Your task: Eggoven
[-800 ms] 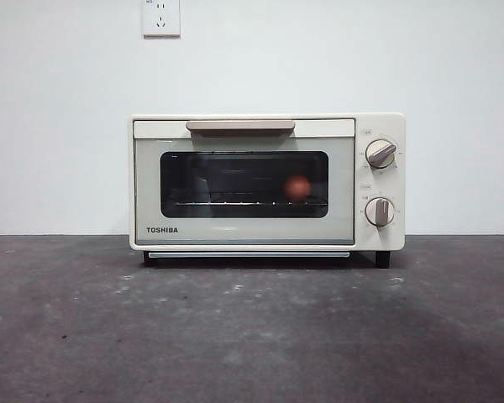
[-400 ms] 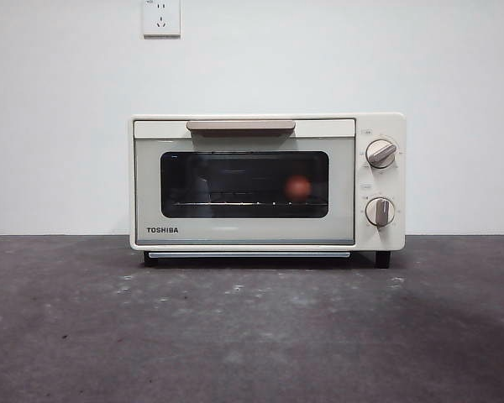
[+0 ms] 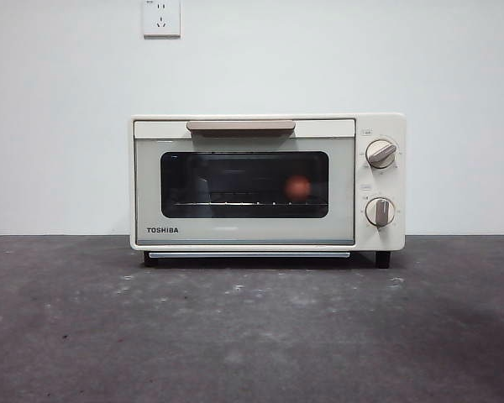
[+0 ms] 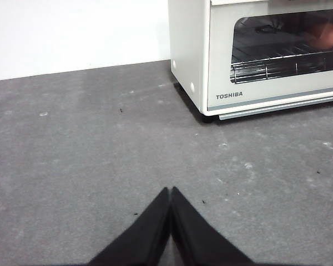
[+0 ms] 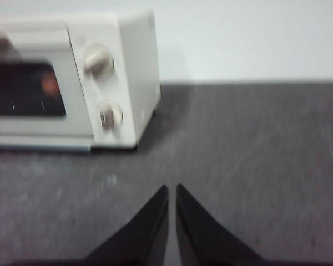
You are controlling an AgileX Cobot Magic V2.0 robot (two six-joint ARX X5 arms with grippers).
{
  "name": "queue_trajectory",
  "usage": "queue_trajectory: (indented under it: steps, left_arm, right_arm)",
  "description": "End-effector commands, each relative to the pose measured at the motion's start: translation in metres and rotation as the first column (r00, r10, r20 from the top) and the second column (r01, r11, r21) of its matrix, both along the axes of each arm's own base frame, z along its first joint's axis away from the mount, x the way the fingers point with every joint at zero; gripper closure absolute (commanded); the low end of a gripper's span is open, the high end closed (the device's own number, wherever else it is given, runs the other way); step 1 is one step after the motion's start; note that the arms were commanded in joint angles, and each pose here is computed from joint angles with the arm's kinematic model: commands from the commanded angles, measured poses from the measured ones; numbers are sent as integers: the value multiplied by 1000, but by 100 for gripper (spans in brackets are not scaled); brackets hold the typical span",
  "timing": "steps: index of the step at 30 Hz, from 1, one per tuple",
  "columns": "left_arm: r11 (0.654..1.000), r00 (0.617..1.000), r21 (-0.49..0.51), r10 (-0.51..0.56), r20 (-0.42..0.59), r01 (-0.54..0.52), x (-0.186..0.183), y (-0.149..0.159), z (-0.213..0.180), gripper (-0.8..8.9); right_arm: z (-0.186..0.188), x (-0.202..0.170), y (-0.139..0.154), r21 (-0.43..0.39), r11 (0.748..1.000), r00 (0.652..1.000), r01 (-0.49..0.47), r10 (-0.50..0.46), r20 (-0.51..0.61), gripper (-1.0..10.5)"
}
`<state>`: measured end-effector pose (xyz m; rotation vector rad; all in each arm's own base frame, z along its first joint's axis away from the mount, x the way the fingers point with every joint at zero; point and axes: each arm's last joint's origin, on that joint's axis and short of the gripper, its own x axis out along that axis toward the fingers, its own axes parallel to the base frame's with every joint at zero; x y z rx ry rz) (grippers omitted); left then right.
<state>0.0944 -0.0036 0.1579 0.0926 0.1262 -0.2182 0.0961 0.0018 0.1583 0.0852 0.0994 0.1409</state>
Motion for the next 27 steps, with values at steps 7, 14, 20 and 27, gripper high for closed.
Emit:
queue_trajectory:
  steps: [7, 14, 20, 27]
  left_arm:
    - [1000, 1000, -4, 3, -19, -4, 1, 0, -9, 806]
    - [1000, 1000, -4, 3, -20, -4, 1, 0, -9, 806]
    - [1000, 1000, -4, 3, -19, -4, 1, 0, -9, 806]
    - [1000, 1000, -4, 3, -20, -4, 1, 0, -9, 806]
  right_arm:
    - [-6, 0, 0, -3, 1000, 998, 4, -4, -55, 941]
    - [-6, 0, 0, -3, 1000, 999, 4, -4, -54, 941]
    - [-6, 0, 0, -3, 1000, 999, 4, -4, -54, 941]
    - [-6, 0, 0, -3, 1000, 998, 4, -4, -55, 941]
